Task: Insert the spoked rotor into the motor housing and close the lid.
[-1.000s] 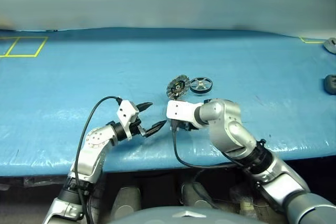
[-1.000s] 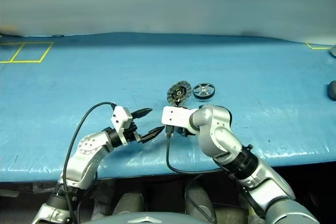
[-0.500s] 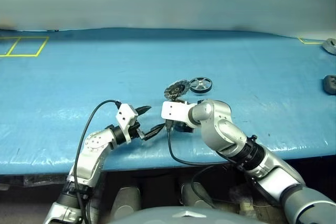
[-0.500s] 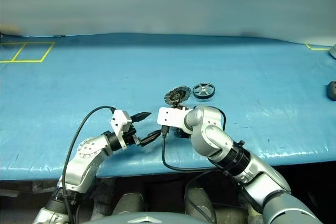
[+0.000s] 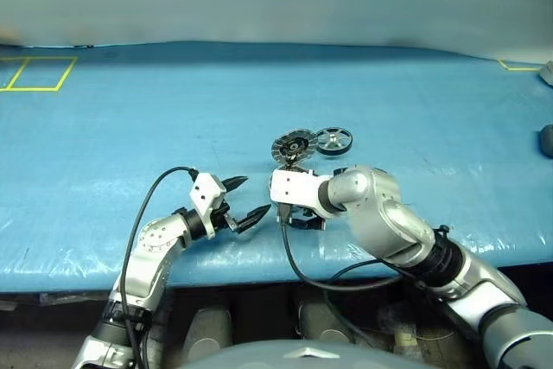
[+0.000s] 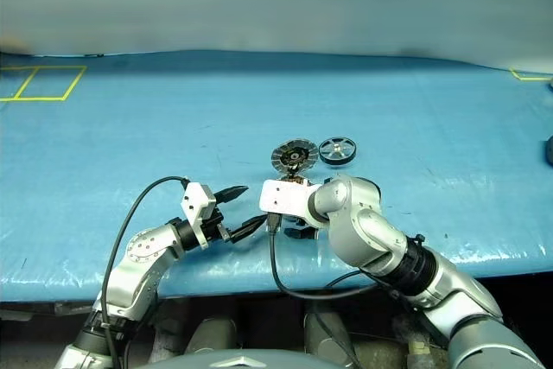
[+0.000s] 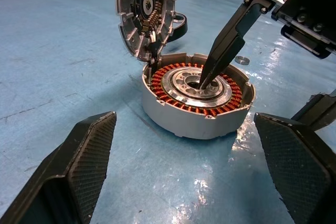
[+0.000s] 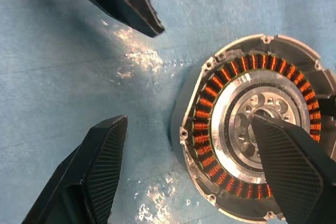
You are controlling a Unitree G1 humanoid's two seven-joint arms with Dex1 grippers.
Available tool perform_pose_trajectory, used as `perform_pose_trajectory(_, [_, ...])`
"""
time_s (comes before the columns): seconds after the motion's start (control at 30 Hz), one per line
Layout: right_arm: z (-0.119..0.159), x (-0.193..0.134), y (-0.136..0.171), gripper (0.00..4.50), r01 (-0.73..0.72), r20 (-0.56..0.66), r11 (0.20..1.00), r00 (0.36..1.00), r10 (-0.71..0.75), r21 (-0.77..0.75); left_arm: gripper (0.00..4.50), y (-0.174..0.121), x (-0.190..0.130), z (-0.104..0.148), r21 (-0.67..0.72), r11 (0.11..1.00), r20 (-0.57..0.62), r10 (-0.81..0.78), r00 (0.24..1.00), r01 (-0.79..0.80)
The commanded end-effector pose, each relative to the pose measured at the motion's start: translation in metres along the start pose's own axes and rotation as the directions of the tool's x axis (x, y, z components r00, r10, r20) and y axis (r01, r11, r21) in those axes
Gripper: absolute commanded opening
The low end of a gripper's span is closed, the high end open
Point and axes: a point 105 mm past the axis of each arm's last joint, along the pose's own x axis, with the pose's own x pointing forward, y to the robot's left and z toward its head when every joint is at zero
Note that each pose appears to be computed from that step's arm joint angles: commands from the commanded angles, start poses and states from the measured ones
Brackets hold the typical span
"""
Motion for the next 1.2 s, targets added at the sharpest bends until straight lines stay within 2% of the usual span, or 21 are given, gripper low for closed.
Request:
perform_pose_trajectory(0.03, [0.012, -0.016, -0.007, 3.95, 0.076, 0.075, 0.994, 0.995, -0.071, -0.074, 4.50, -0.001, -0.001, 0.015, 0.045, 0.999, 0.047, -0.001, 0.999, -0.001])
perform_pose_trajectory(0.17, [0.005, -0.030, -0.016, 3.95, 0.161, 0.102, 0.983, 0.983, -0.152, -0.086, 4.50, -0.004, -0.001, 0.016, 0.044, 0.999, 0.049, -0.007, 0.999, 0.005])
perform_pose_trajectory(0.27, [-0.002, -0.042, -0.027, 3.95, 0.221, 0.160, 0.972, 0.960, -0.231, 0.078, 4.50, -0.005, -0.001, 0.017, 0.046, 0.999, 0.049, -0.008, 0.999, 0.005])
perform_pose_trajectory(0.37, [-0.008, -0.053, -0.038, 3.95, 0.281, 0.229, 0.927, 0.913, -0.338, 0.249, 4.50, -0.006, -0.001, 0.019, 0.045, 0.999, 0.052, -0.006, 0.999, 0.003])
perform_pose_trajectory(0.47, [-0.024, -0.078, -0.060, 3.95, 0.433, 0.272, 0.770, 0.759, -0.592, 0.467, 4.50, -0.008, 0.000, 0.026, 0.051, 0.999, 0.063, -0.011, 0.998, 0.008])
perform_pose_trajectory(0.53, [-0.036, -0.088, -0.057, 3.95, 0.458, 0.284, 0.714, 0.698, -0.658, 0.529, 4.50, -0.008, 0.001, 0.031, 0.057, 0.998, 0.069, -0.020, 0.997, 0.016])
perform_pose_trajectory(0.6, [-0.045, -0.088, -0.045, 3.95, 0.422, 0.301, 0.711, 0.696, -0.652, 0.562, 4.50, -0.008, 0.002, 0.035, 0.060, 0.998, 0.076, -0.028, 0.997, 0.024])
perform_pose_trajectory(0.67, [-0.054, -0.090, -0.037, 3.95, 0.325, 0.328, 0.653, 0.662, -0.674, 0.684, 4.50, -0.008, 0.005, 0.039, 0.069, 0.997, 0.085, -0.039, 0.996, 0.033])
perform_pose_trajectory(0.73, [-0.072, -0.089, -0.032, 3.95, 0.342, 0.269, 0.575, 0.633, -0.725, 0.744, 4.50, -0.008, 0.010, 0.044, 0.073, 0.996, 0.107, -0.050, 0.993, 0.043])
perform_pose_trajectory(0.83, [-0.101, -0.078, -0.022, 3.95, 0.401, 0.141, 0.483, 0.638, -0.757, 0.779, 4.50, -0.013, 0.018, 0.049, 0.077, 0.993, 0.120, -0.096, 0.988, 0.088])
perform_pose_trajectory(0.93, [-0.116, -0.067, -0.014, 3.95, 0.420, 0.079, 0.439, 0.645, -0.760, 0.795, 4.50, -0.017, 0.022, 0.048, 0.083, 0.989, 0.112, -0.128, 0.985, 0.119])
perform_pose_trajectory(1.07, [-0.130, -0.049, -0.005, 3.95, 0.423, 0.032, 0.417, 0.670, -0.742, 0.805, 4.50, -0.021, 0.024, 0.045, 0.086, 0.982, 0.084, -0.178, 0.980, 0.171])
perform_pose_trajectory(1.2, [-0.139, -0.041, -0.006, 3.95, 0.436, 0.004, 0.396, 0.668, -0.744, 0.808, 4.50, -0.018, 0.024, 0.042, 0.093, 0.979, 0.066, -0.186, 0.980, 0.179])
